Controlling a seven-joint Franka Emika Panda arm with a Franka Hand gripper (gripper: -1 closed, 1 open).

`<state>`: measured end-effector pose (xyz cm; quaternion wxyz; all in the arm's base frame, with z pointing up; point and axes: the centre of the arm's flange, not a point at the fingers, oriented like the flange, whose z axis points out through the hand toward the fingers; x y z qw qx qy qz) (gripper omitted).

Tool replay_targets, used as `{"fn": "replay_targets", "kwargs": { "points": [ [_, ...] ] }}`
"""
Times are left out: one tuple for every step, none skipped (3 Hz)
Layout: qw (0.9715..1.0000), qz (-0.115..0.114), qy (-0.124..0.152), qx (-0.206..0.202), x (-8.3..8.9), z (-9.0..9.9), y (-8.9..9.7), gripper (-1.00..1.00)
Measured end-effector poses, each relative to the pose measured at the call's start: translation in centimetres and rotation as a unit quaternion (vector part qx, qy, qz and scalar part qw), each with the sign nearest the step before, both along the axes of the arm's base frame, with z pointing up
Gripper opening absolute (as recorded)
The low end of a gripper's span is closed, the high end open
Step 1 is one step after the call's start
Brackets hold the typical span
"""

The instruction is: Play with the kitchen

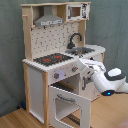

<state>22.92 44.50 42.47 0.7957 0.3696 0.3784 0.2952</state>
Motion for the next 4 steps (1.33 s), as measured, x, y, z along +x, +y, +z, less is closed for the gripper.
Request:
{"fn": "replay_targets", "kwargs": {
  "points": [
    [0.9996,0.021,0.008,0.019,0.8,-0.5,-1.7,1.0],
    [0.9982,0.041,0.017,0.04,1.2,-1.0,-3.0,1.0],
    [0.9951,0.069,0.029,0.066,1.3,-1.5,-4.1,1.0],
    [0.9896,0.103,0.043,0.091,1.0,-2.1,-4.4,1.0]
  ]
}}
